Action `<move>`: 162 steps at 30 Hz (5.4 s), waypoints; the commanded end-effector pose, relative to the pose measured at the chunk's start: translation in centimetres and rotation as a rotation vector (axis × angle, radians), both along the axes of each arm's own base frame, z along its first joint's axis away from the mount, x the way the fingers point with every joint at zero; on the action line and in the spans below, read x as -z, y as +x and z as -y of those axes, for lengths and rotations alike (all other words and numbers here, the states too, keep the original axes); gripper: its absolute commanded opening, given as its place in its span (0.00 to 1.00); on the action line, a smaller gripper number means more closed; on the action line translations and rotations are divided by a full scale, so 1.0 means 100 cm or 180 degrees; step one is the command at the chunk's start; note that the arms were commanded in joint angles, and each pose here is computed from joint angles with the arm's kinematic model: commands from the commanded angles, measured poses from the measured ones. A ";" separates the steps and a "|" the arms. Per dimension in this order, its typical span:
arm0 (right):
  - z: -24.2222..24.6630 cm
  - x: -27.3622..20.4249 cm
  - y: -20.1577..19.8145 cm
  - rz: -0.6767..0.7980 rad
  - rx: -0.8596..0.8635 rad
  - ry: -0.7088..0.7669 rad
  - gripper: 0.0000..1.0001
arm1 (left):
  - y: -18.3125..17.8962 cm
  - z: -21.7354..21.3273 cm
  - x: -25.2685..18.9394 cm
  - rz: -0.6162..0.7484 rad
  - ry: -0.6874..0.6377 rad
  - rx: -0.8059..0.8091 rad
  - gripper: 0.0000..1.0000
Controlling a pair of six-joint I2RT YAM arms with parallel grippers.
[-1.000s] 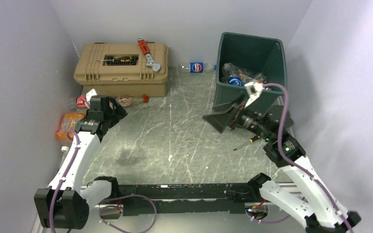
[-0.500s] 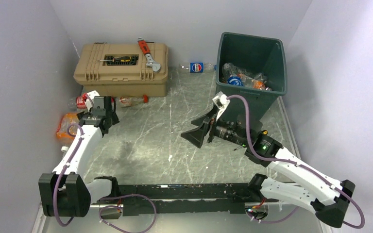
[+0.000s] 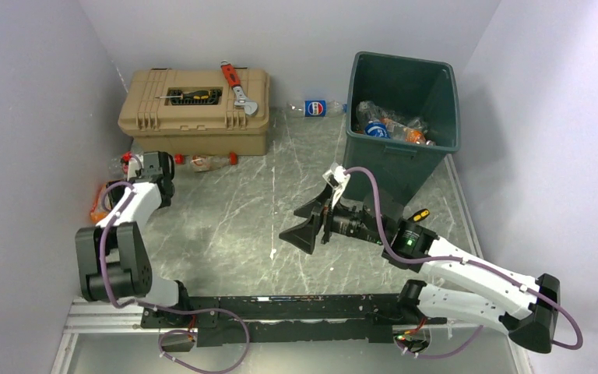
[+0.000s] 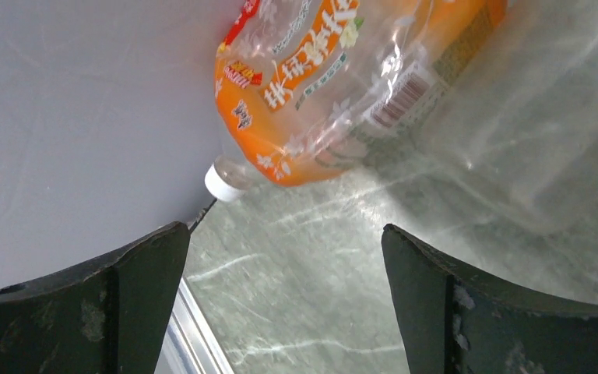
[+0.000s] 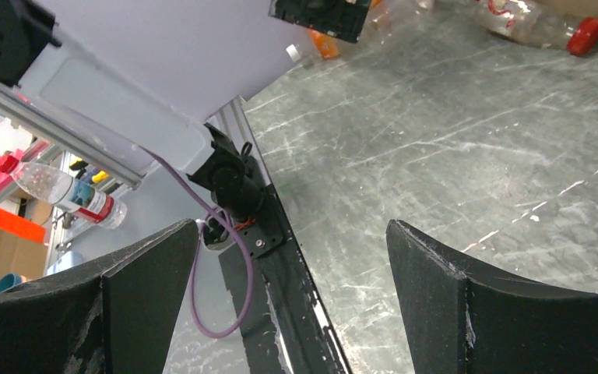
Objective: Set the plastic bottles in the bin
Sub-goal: Pick up the plastic bottle at the center of the board, then place the plastic bottle in the trash bin.
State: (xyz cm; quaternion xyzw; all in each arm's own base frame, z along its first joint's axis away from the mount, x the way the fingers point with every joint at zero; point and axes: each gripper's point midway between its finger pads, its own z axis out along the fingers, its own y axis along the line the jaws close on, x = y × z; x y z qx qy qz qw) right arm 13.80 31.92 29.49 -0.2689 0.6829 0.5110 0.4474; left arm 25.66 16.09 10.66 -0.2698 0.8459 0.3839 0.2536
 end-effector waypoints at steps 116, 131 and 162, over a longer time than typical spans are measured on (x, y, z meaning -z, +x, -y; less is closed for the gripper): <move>0.020 -0.008 0.011 0.0272 0.0442 0.0062 0.97 | 0.100 0.123 -0.035 0.2054 -0.2083 0.0817 0.44; 0.045 -0.116 0.005 0.0576 0.0584 0.0460 0.99 | -0.013 0.311 -0.202 0.2966 -0.3140 0.4644 0.15; -0.074 -0.149 0.026 0.0322 0.0227 0.0276 0.88 | -0.111 0.354 -0.239 0.3659 -0.2600 0.6644 0.00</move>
